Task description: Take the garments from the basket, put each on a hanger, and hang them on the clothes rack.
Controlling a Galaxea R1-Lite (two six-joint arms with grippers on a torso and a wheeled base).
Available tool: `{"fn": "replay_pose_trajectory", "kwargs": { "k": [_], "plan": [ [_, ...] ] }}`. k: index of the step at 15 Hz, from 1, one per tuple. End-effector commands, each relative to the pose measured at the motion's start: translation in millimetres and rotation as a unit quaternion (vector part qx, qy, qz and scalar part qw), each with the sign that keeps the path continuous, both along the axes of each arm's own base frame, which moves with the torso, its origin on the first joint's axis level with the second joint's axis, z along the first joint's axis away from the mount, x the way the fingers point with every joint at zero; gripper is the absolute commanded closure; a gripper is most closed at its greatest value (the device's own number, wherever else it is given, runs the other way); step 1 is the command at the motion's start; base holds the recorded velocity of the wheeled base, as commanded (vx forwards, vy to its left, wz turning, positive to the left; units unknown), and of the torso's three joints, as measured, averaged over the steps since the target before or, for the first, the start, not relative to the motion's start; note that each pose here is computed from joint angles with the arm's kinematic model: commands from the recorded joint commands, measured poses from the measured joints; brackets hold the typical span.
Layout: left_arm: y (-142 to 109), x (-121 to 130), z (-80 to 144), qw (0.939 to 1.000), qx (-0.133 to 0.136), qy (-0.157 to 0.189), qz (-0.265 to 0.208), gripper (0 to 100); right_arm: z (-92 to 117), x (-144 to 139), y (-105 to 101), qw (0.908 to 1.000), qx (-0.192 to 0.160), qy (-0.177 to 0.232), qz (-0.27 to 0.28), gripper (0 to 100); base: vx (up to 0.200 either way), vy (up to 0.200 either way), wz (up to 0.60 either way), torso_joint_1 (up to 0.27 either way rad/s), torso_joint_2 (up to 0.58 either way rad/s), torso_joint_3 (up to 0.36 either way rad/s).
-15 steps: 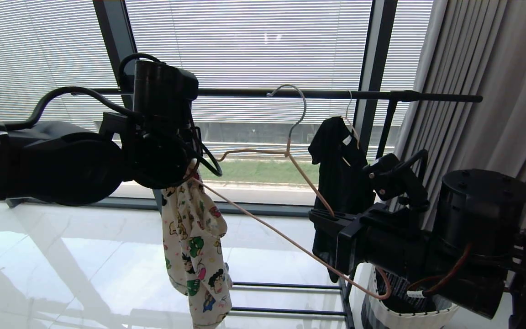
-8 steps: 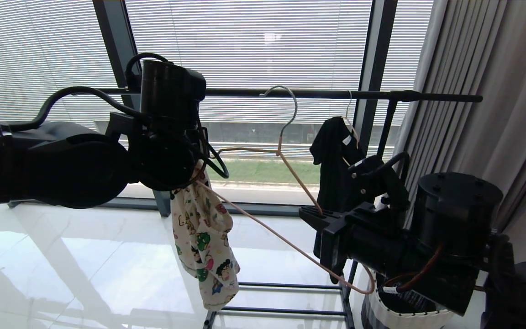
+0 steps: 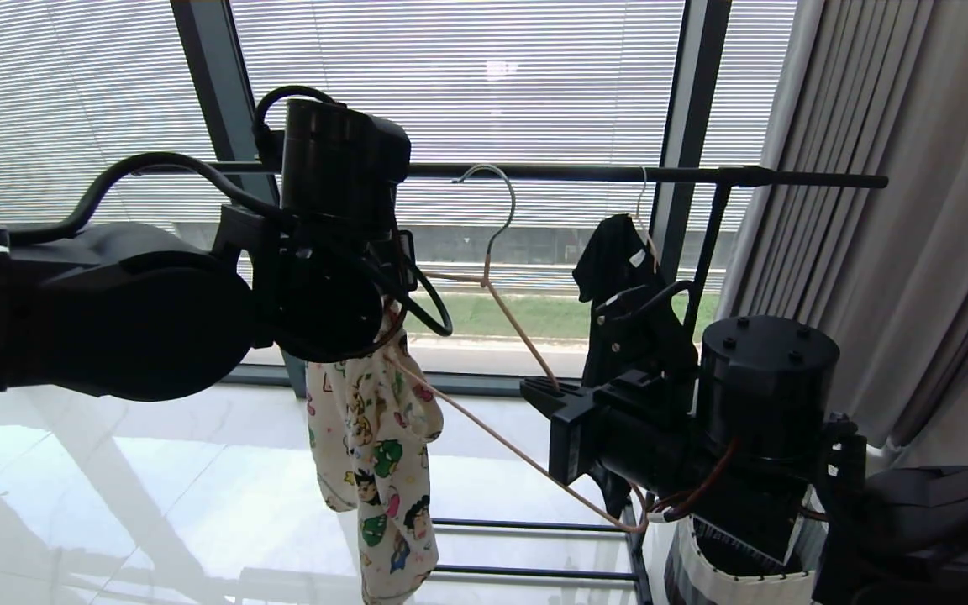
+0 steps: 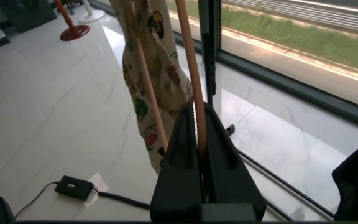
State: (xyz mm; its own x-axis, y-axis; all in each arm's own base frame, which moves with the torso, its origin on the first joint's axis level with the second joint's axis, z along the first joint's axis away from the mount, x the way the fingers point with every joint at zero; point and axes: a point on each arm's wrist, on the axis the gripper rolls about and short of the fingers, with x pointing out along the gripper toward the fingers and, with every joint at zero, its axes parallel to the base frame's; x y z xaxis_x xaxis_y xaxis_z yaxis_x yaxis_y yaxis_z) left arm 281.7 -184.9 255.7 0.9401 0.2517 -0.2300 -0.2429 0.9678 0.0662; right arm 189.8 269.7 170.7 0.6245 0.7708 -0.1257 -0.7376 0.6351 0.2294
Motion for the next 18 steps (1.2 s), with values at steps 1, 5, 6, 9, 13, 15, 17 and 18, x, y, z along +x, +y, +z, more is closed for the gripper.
{"fn": "replay_pose_trajectory", "kwargs": {
  "k": [1,5,6,9,13,15,17,18],
  "plan": [
    [-14.2,-11.5,4.7,0.9995,-0.018,-0.009,-0.025,100,-4.6,1.5,2.7,1.0,-0.005,0.004,0.0,100,0.0,0.0,0.0,0.0,0.0,0.0],
    [-37.9,-36.5,10.2,0.9962,-0.039,-0.016,-0.076,100,-4.1,3.9,4.9,1.0,-0.003,0.003,-0.003,100,0.0,0.0,0.0,0.0,0.0,0.0],
    [-43.9,-46.6,14.6,0.9932,-0.047,-0.017,-0.105,100,-4.5,4.2,4.5,1.0,-0.004,0.003,-0.004,100,0.0,0.0,0.0,0.0,0.0,0.0],
    [-46.4,-53.9,17.7,0.9897,-0.055,-0.016,-0.131,100,-4.5,4.3,4.5,1.0,-0.004,0.004,-0.005,100,0.0,0.0,0.0,0.0,0.0,0.0],
    [-37.3,-62.1,25.2,0.9866,-0.066,-0.02,-0.148,100,-2.8,5.0,3.6,0.9998,0.002,-0.002,-0.02,100,0.0,0.0,0.0,0.0,0.0,0.0],
    [-33.6,-64.8,26.3,0.9864,-0.066,-0.02,-0.149,0,-1.6,4.9,3.0,0.9997,0.002,-0.005,-0.024,100,0.0,0.0,0.0,0.0,0.0,0.0],
    [-28.7,-68.7,31.1,0.986,-0.069,-0.025,-0.15,0,2.6,4.2,2.1,0.9995,0.013,-0.017,-0.024,100,0.0,0.0,0.0,0.0,0.0,0.0],
    [-23.5,-71.0,36.2,0.9862,-0.066,-0.031,-0.149,0,4.5,4.1,1.6,0.9991,0.019,-0.026,-0.026,100,0.0,0.0,0.0,0.0,0.0,0.0]
  ]
}}
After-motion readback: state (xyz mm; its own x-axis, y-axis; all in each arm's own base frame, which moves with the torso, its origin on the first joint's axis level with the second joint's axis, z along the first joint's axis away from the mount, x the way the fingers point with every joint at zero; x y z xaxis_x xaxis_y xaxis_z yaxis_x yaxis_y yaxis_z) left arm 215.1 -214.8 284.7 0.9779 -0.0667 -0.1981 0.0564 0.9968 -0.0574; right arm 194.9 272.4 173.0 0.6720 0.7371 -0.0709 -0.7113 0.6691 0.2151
